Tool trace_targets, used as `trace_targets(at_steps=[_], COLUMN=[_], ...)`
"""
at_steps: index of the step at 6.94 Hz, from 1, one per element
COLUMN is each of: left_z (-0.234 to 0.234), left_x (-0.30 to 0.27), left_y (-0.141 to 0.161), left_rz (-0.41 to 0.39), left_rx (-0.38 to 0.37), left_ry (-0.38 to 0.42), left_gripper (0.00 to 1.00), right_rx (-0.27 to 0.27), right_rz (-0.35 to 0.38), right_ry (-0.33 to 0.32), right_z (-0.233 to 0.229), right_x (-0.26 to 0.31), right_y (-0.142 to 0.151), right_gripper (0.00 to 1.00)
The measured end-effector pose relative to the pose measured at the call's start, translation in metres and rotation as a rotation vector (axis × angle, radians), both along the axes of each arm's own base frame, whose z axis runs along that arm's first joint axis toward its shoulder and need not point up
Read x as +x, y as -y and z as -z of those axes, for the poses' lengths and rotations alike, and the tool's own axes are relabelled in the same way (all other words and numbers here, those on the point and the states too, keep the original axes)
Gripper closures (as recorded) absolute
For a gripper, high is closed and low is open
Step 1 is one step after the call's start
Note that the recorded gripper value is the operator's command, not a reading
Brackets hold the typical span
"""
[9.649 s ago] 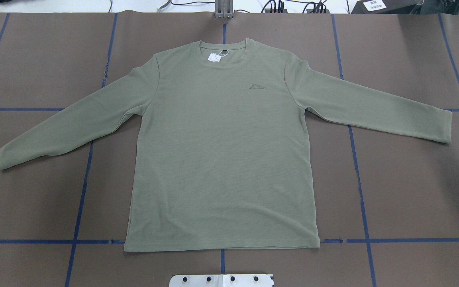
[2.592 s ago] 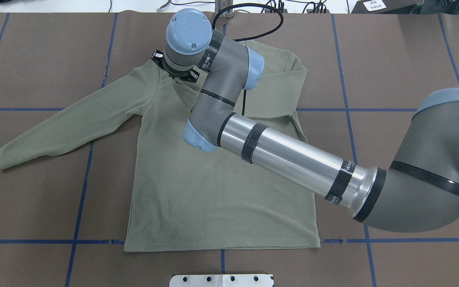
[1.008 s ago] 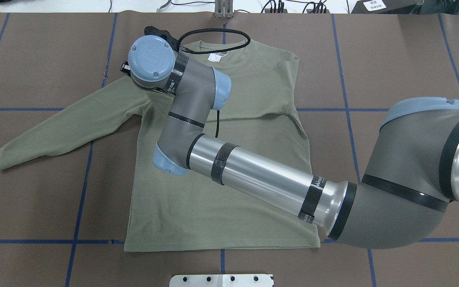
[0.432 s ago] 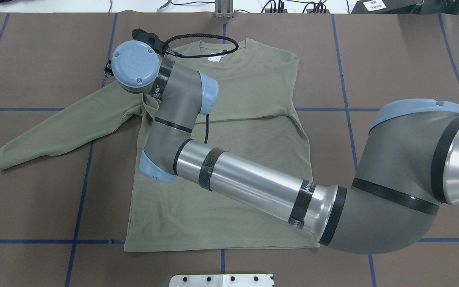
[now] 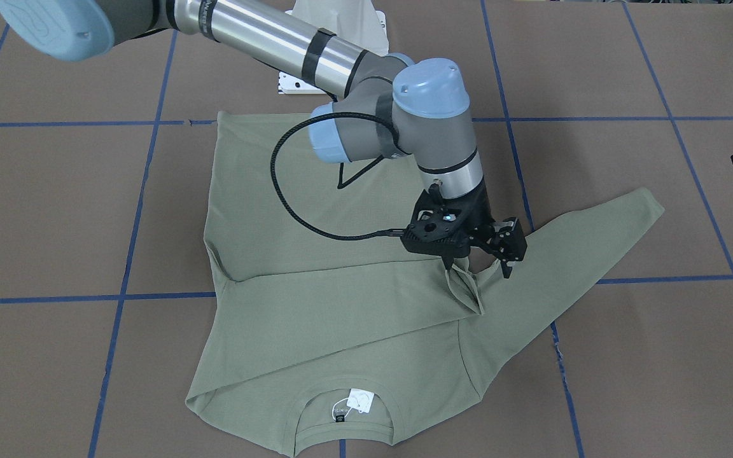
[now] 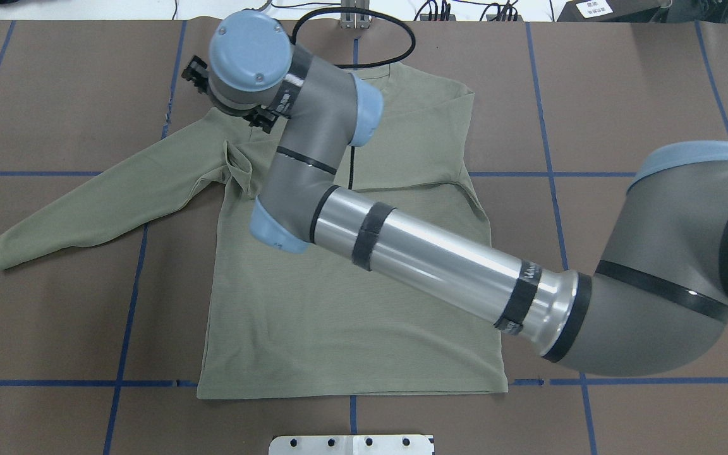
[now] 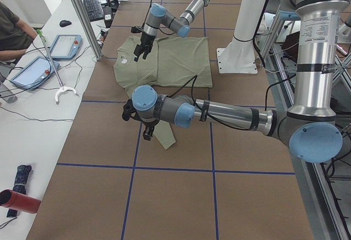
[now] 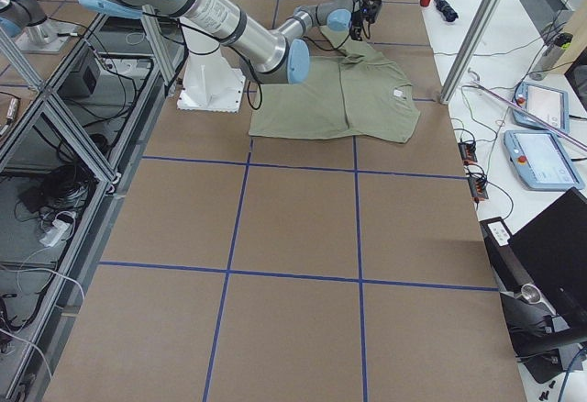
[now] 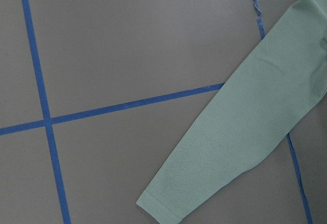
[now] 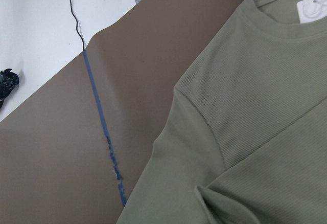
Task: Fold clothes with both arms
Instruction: 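Release the sleeve and raise the right gripper while the left gripper approaches the other cuff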
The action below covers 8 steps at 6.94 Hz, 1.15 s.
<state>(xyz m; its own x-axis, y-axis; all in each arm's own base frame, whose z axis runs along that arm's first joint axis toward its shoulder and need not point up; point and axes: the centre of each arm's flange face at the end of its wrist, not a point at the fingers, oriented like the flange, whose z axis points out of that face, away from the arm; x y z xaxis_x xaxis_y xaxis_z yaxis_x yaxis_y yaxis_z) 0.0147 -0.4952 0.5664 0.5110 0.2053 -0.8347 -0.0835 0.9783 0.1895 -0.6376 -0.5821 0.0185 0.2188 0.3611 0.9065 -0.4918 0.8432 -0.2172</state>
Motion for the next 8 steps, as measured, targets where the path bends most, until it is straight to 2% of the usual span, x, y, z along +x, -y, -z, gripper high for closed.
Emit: trace_targets(at_steps=[2, 5, 8], left_z=[-0.014, -0.026, -0.039], left_x=[0.019, 0.068, 0.098], left_y=[0.001, 0.000, -0.008], left_rz=[-0.003, 0.007, -0.004], left_rx=[-0.068, -0.115, -0.151], left_ry=[0.009, 0.045, 0.064], left_gripper=[0.00, 0.00, 0.00], right_rx=[-0.010, 0.004, 0.024], right_rz=[0.053, 0.116, 0.128], right_ry=[-0.008, -0.008, -0.034], right_z=[-0.060, -0.155, -0.192], right_x=[0.059, 0.163, 0.193], right_y=[0.007, 0.006, 0.001], right_gripper=[0.01, 0.00, 0.00])
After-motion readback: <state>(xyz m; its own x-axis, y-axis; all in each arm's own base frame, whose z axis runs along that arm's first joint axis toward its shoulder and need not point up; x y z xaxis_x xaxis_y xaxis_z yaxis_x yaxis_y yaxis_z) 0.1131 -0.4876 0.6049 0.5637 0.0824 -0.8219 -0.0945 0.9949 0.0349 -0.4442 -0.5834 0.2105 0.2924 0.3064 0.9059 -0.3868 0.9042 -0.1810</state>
